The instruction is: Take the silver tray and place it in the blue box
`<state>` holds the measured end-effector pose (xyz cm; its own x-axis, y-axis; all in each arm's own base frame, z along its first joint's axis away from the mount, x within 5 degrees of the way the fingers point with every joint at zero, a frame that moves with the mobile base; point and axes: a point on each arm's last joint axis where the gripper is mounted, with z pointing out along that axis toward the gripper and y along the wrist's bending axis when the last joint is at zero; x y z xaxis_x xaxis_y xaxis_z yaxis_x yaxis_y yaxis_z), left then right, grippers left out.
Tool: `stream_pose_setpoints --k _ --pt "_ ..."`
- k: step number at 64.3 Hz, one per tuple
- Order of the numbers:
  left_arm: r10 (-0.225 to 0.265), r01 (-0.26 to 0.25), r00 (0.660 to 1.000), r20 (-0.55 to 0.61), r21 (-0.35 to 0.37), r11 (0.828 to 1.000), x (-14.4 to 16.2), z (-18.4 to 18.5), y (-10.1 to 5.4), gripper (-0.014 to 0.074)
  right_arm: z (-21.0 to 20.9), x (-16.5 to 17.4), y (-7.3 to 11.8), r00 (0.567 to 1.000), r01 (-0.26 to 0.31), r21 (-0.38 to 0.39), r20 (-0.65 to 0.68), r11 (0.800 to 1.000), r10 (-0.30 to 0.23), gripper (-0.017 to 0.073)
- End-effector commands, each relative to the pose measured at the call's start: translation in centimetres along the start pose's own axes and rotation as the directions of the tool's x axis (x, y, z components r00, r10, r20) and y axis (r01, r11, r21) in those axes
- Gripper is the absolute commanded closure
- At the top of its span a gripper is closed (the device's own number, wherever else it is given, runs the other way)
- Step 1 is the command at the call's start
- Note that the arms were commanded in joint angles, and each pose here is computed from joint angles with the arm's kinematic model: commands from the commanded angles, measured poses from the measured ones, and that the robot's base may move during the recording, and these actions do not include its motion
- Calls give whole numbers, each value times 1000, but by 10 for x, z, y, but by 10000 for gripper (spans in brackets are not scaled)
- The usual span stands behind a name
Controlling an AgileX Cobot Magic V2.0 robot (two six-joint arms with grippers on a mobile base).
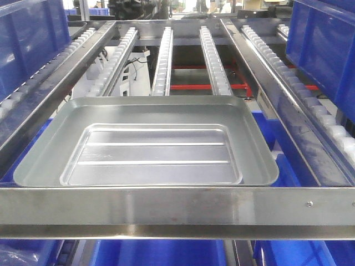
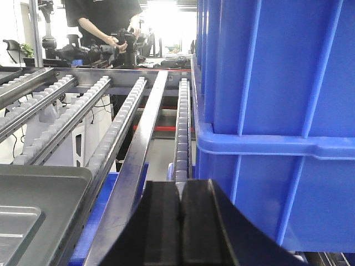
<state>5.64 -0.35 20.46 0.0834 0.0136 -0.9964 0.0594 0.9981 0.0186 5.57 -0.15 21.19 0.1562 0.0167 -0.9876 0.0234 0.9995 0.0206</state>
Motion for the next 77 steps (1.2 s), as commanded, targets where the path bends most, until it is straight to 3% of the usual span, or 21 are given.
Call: stream_pose_setpoints --k 1,26,35,41,48,59,70,77 --pt "-19 19 996 83 3 1000 -3 -1 0 608 -2 -16 0 991 24 0 130 1000 -23 505" --pt "-19 19 994 112 3 1000 -14 -2 0 608 -3 -20 1 992 23 -2 123 1000 -23 505" --pt "-9 9 999 -38 -4 1000 -43 0 1 608 1 -39 1 997 23 0 -79 1000 -23 505" --pt "-10 9 984 -179 -9 1000 -71 9 2 608 11 -57 1 968 22 1 -251 1000 -21 505" --pt "-15 11 923 -384 -13 1000 -86 32 3 608 32 -61 2 885 -2 3 -465 1000 3 505" --pt "-15 7 755 -655 -15 1000 -80 73 3 608 70 -38 6 637 -86 32 -767 996 80 505" --pt "-41 38 705 -708 -19 999 -65 98 1 608 94 -3 9 440 -133 86 -887 987 137 505" --pt "-59 59 703 -709 -25 998 -61 107 0 608 101 11 9 368 -125 100 -919 987 140 505"
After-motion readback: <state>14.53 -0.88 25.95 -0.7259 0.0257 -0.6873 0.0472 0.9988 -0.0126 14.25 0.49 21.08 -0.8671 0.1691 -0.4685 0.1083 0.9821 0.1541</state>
